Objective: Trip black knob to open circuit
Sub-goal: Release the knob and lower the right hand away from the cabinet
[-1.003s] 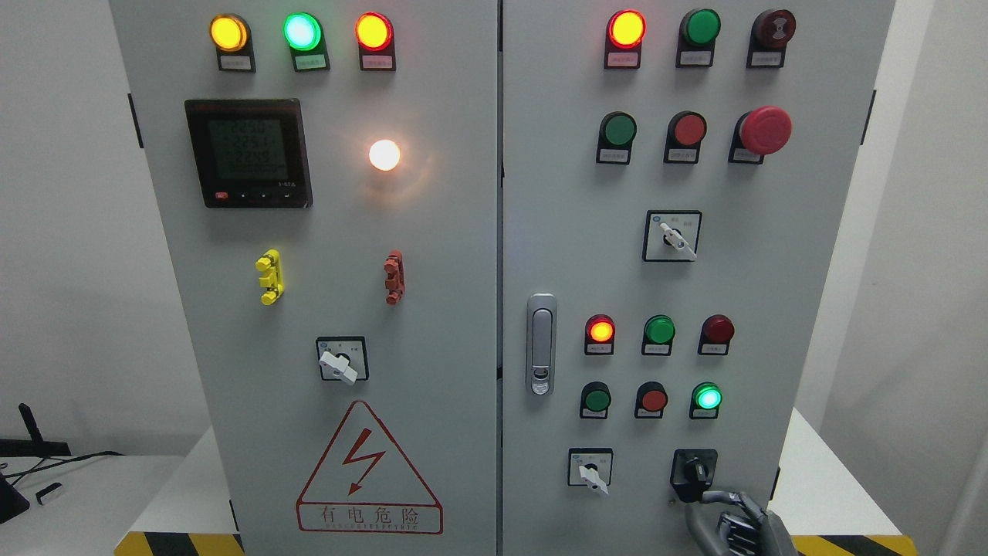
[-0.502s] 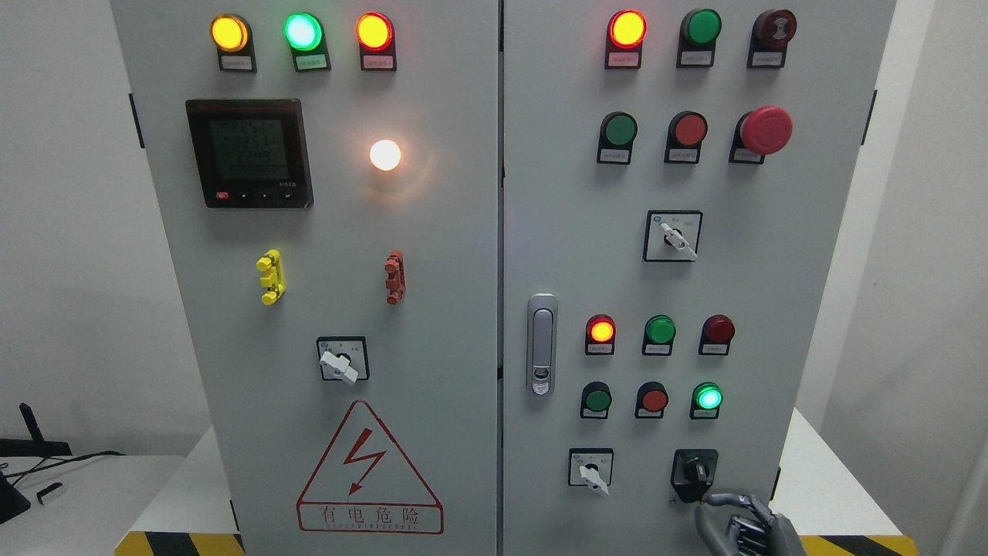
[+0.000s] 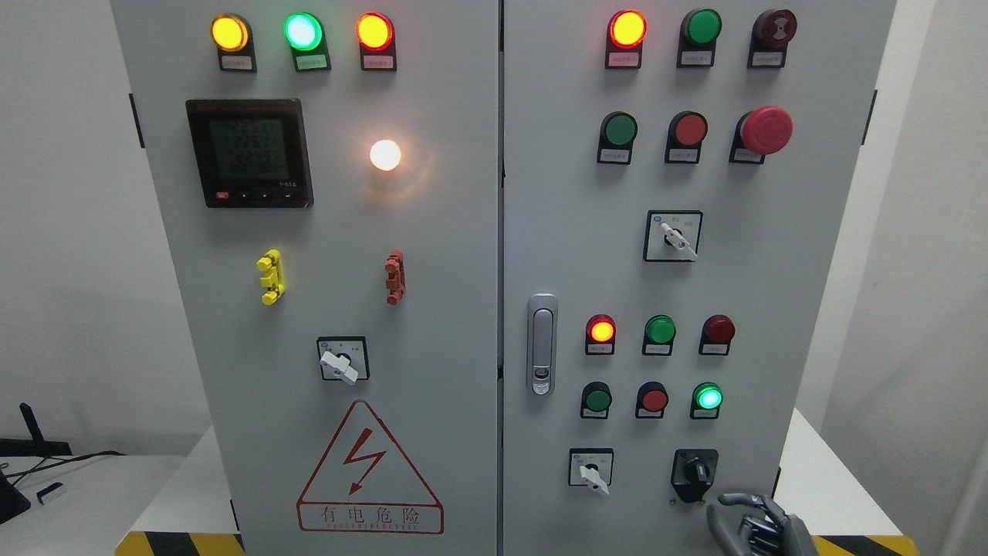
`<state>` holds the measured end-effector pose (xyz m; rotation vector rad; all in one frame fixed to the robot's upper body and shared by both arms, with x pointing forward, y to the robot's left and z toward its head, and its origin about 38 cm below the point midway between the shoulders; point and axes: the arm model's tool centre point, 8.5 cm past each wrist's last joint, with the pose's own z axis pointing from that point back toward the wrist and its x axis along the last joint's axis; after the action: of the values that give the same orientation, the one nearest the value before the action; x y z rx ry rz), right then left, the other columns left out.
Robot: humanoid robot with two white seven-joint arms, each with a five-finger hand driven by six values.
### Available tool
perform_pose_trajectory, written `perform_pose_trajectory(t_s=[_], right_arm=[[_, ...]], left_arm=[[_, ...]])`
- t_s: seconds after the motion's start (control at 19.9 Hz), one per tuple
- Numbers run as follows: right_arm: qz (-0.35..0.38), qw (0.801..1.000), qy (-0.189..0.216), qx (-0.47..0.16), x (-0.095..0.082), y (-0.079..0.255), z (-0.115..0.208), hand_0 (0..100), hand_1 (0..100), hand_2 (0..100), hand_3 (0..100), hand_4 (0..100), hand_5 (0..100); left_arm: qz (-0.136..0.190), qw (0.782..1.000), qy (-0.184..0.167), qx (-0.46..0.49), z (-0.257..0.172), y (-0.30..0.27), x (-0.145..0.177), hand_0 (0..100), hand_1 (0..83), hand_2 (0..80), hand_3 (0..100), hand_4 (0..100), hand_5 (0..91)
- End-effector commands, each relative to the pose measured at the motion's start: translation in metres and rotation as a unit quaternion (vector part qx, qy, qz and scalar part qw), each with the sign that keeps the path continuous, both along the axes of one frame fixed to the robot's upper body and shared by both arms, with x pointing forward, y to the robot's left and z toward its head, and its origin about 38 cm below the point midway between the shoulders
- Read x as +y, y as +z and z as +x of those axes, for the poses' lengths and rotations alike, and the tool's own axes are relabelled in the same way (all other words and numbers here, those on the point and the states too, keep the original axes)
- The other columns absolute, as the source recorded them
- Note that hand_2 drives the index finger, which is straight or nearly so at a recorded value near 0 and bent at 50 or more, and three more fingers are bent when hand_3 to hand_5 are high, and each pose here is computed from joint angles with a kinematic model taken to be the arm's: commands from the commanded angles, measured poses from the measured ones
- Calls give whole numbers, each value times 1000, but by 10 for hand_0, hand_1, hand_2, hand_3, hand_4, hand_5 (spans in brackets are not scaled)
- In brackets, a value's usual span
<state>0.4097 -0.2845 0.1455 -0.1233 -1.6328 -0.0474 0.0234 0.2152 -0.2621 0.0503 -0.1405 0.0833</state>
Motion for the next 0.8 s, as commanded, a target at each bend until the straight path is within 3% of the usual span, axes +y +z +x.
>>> perform_pose_trajectory(t_s=[0.0, 0.4, 0.55, 0.6, 0.65, 0.75], right_arm=[[2, 1000, -8, -4, -6, 3, -1, 356, 690, 457, 1000, 1000, 911], [10, 1000, -21, -18, -16, 10, -18, 377, 632, 469, 1000, 934, 887], [24, 999, -9, -23, -19, 12, -36, 415, 496, 465, 860, 804, 832], [33, 999, 3, -20, -20, 10, -42, 402, 420, 436, 776, 726, 766], [43, 999, 10, -16, -21, 7, -48, 352, 335, 380, 660, 604, 625], [43, 999, 18, -1, -25, -3, -63, 266, 266, 325, 567, 499, 500]], left_arm=[[0, 1000, -15, 0, 0, 0, 0, 120, 389, 0, 0, 0, 0], [0, 1000, -15, 0, 0, 0, 0, 120, 389, 0, 0, 0, 0], [0, 1000, -15, 0, 0, 0, 0, 120, 389, 0, 0, 0, 0], [0, 1000, -15, 0, 0, 0, 0, 120, 389, 0, 0, 0, 0], [0, 1000, -15, 0, 0, 0, 0, 120, 389, 0, 0, 0, 0], [0, 1000, -15, 0, 0, 0, 0, 120, 389, 0, 0, 0, 0]])
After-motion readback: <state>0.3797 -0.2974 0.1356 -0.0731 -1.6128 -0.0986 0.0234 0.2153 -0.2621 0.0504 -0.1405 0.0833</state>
